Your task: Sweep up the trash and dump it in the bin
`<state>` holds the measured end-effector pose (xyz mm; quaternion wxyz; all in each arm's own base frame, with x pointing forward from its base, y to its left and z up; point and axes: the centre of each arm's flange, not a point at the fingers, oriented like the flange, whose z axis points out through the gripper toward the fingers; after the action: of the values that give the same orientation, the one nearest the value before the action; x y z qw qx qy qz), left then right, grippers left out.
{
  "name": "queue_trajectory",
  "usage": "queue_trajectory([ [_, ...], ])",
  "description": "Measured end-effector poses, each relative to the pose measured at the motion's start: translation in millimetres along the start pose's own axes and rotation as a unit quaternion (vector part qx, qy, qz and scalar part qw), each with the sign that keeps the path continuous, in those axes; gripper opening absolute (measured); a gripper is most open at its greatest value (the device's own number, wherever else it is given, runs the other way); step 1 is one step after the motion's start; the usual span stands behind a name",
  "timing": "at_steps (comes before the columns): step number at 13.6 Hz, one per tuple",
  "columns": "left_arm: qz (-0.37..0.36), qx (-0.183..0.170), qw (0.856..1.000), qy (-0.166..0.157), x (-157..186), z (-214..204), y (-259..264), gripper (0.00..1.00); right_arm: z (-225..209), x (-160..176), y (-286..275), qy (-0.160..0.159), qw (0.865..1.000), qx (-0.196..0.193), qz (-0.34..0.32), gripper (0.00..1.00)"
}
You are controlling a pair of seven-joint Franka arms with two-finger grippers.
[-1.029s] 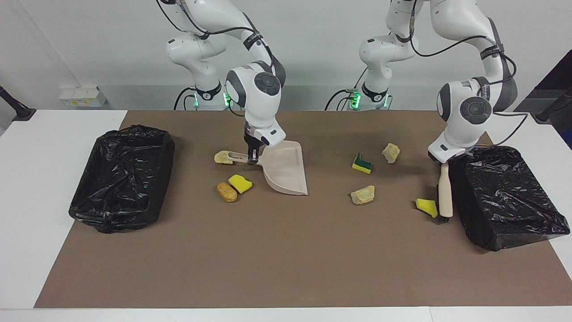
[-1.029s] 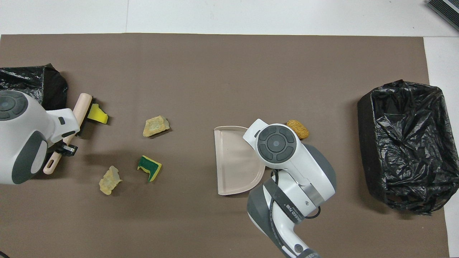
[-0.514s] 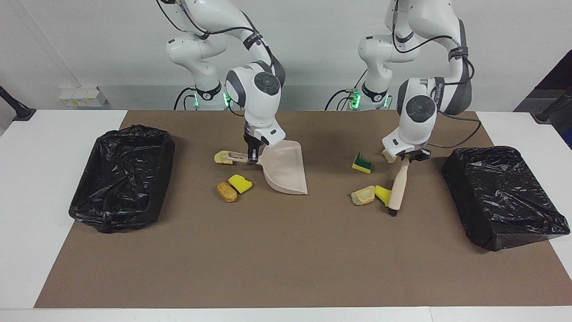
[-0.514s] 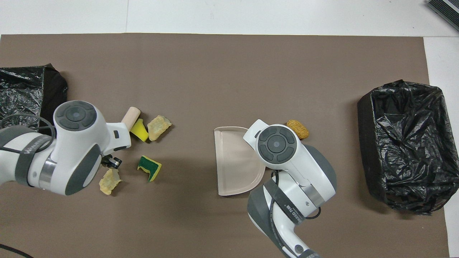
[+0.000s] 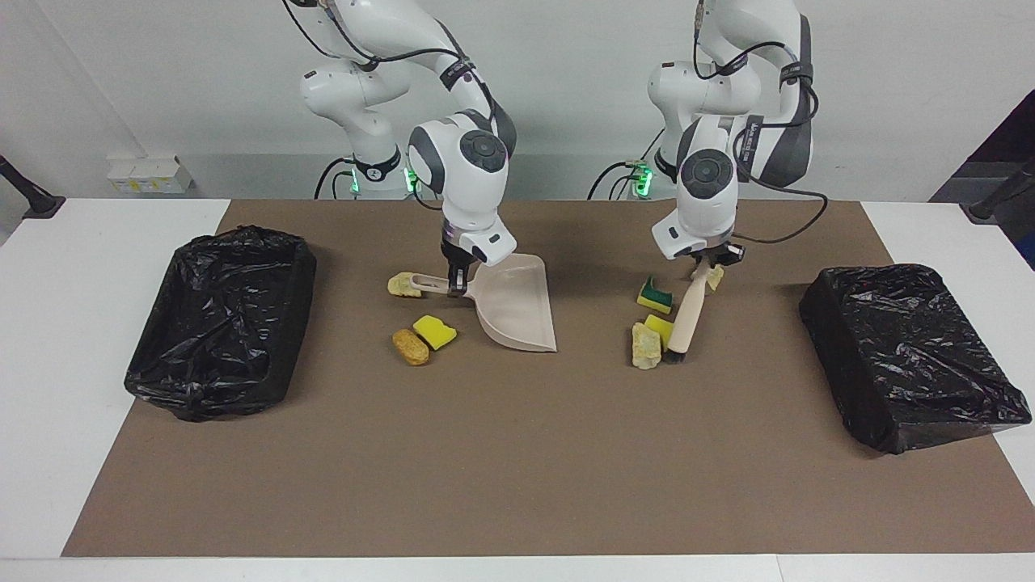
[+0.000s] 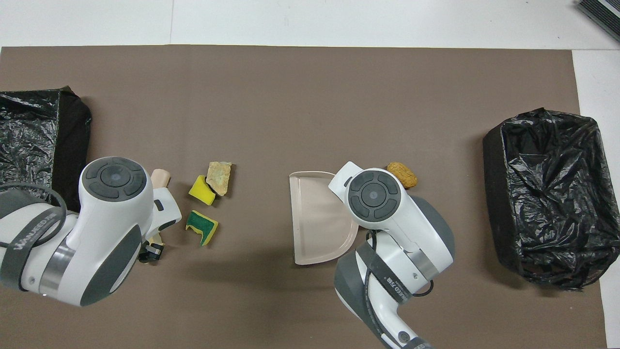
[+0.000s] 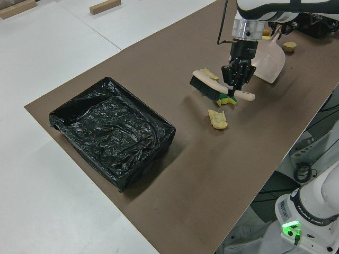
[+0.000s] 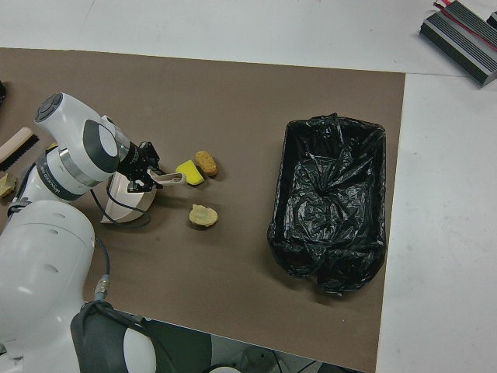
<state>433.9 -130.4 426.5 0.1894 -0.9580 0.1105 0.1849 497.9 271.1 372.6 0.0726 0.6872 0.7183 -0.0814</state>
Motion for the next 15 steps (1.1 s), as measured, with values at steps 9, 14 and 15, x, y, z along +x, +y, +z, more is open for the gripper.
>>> queue_trajectory([
  [9, -0.332, -0.022, 0.942, -0.046, -53.0, 83.6, 36.6, 0.26, 0.5, -1.2, 0.3, 0.000, 1.000, 0.001, 0.001, 0.33],
  [14, -0.359, -0.097, 0.928, -0.024, -34.9, 91.7, 65.3, 0.26, 0.7, -1.2, 0.2, 0.000, 1.000, 0.001, 0.001, 0.33],
  [15, -0.358, -0.116, 0.926, -0.019, -29.4, 90.8, 71.0, 0.26, 0.9, -1.2, 0.1, 0.000, 1.000, 0.001, 0.001, 0.33],
])
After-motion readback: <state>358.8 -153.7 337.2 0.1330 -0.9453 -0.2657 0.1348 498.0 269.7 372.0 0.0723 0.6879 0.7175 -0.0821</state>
